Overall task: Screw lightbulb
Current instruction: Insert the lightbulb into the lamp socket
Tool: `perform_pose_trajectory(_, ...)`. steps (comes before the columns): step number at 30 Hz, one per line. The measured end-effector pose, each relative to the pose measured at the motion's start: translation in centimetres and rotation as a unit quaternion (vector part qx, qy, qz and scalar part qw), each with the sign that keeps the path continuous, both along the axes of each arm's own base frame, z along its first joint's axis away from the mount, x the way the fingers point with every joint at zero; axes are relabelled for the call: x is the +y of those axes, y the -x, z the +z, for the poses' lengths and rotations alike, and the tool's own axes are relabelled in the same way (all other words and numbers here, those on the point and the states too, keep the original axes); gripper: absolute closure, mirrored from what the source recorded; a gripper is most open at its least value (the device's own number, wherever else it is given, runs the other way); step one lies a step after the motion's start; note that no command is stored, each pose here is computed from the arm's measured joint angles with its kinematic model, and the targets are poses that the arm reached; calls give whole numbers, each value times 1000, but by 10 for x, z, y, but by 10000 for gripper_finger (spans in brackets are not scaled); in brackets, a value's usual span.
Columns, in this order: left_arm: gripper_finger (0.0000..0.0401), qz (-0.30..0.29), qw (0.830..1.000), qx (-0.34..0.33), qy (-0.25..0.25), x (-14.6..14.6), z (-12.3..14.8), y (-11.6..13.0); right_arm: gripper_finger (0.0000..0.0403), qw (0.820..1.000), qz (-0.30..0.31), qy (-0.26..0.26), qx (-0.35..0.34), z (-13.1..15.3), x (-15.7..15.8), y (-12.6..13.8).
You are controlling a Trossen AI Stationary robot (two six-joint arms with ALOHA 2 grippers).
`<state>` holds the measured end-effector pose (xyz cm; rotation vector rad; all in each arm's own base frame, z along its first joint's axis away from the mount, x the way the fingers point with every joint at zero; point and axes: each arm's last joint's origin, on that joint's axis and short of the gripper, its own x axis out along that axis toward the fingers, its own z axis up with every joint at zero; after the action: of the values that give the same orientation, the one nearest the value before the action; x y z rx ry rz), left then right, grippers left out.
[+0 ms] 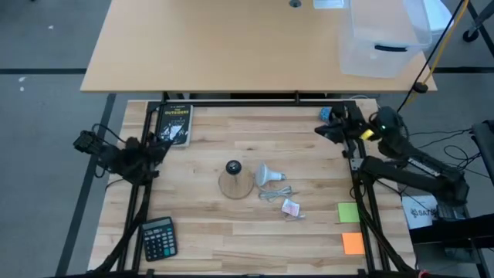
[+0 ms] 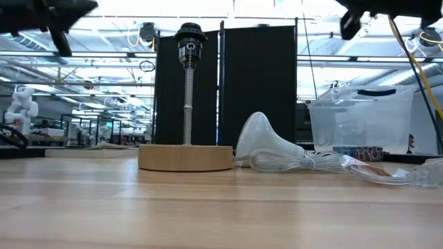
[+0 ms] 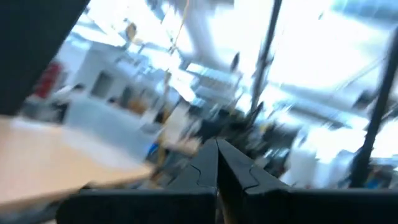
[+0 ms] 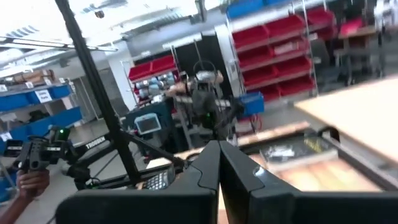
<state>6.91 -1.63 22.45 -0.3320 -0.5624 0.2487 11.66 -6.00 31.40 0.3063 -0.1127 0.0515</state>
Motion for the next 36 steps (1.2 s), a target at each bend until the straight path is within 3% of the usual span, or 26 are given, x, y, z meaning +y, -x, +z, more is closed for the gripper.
perform_pose_trajectory(4,401,-26,999,-28,-18,0,3,1,403,997,1,-56,46,-11,-14,-20)
perform_pose_trajectory(10,401,-101,989,-60,-88,-6,6,-2,403,983,0,-144,113,-35,-34,-49)
perform_pose_trajectory(13,401,-114,988,-61,-84,-6,13,-4,403,981,0,-153,118,-44,-43,-62)
perform_pose_trajectory(19,401,-115,989,6,-92,-11,28,-19,403,987,61,-112,100,-28,-52,-85)
perform_pose_trajectory(26,401,-89,977,122,-152,-20,39,-50,403,988,136,17,72,0,-44,-111)
perform_pose_trajectory(30,401,-80,957,206,-188,-24,30,-70,403,986,113,123,31,10,-41,-124)
perform_pose_trajectory(33,401,-75,948,242,-193,-25,20,-80,403,988,103,115,28,13,-39,-129)
perform_pose_trajectory(36,401,-80,945,266,-173,-26,12,-89,402,981,152,104,59,9,-34,-132)
